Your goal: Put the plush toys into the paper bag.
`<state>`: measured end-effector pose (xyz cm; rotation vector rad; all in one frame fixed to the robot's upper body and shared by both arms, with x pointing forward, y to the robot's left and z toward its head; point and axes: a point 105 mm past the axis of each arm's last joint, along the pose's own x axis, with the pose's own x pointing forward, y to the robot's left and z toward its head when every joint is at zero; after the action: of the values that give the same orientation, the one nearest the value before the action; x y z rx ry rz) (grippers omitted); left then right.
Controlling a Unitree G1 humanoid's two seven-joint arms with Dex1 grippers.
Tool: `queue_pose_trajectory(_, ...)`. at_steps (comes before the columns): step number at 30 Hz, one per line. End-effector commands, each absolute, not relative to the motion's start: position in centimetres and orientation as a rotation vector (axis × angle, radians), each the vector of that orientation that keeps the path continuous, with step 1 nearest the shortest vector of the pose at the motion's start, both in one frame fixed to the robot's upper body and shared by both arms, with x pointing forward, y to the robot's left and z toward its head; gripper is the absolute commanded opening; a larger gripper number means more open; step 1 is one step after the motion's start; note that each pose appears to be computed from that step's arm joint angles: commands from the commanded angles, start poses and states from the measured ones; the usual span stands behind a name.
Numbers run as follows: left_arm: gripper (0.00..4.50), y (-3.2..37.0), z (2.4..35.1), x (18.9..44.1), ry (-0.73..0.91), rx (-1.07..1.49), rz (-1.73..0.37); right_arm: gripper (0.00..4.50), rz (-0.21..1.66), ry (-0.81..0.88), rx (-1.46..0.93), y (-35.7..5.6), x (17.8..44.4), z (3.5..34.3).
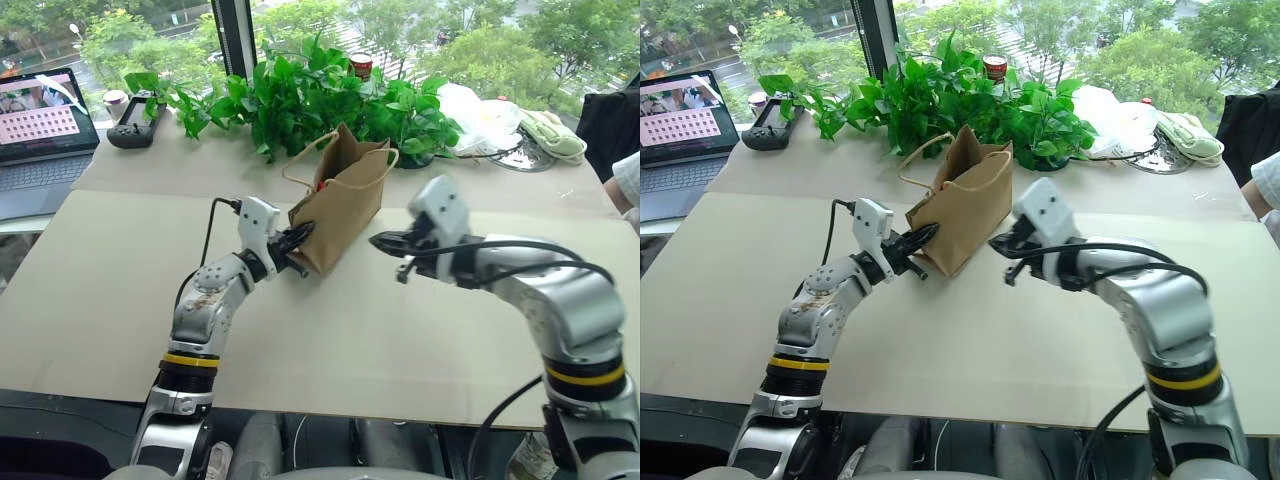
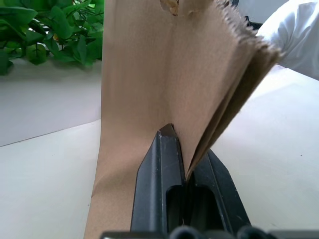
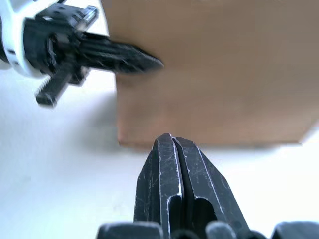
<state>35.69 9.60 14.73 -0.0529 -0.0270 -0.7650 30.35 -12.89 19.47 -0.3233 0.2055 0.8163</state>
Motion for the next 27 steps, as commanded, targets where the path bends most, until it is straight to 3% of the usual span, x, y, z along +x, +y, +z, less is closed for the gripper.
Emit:
queue_pose_trajectory(1,0.04,10.9,18.0,34.7,-0.15,0.016,-0.894,0.0,0.849,0.055,-0.292,-14.3,29.0,22.7)
queue_pose_trajectory(9,0.04,14.5,19.5,31.0,-0.053,0.213,-1.331,0.0,0.958,-0.004,-0.256,-16.1,27.5,24.4)
queue_pose_trajectory(15,0.04,15.2,17.7,29.1,0.055,0.328,-1.55,0.0,0.96,0.003,-0.258,-16.6,27.7,24.7)
queue_pose_trajectory(27,0.04,12.9,14.7,30.9,0.033,0.404,-1.641,0.0,1.002,0.041,-0.254,-16.4,26.6,24.3)
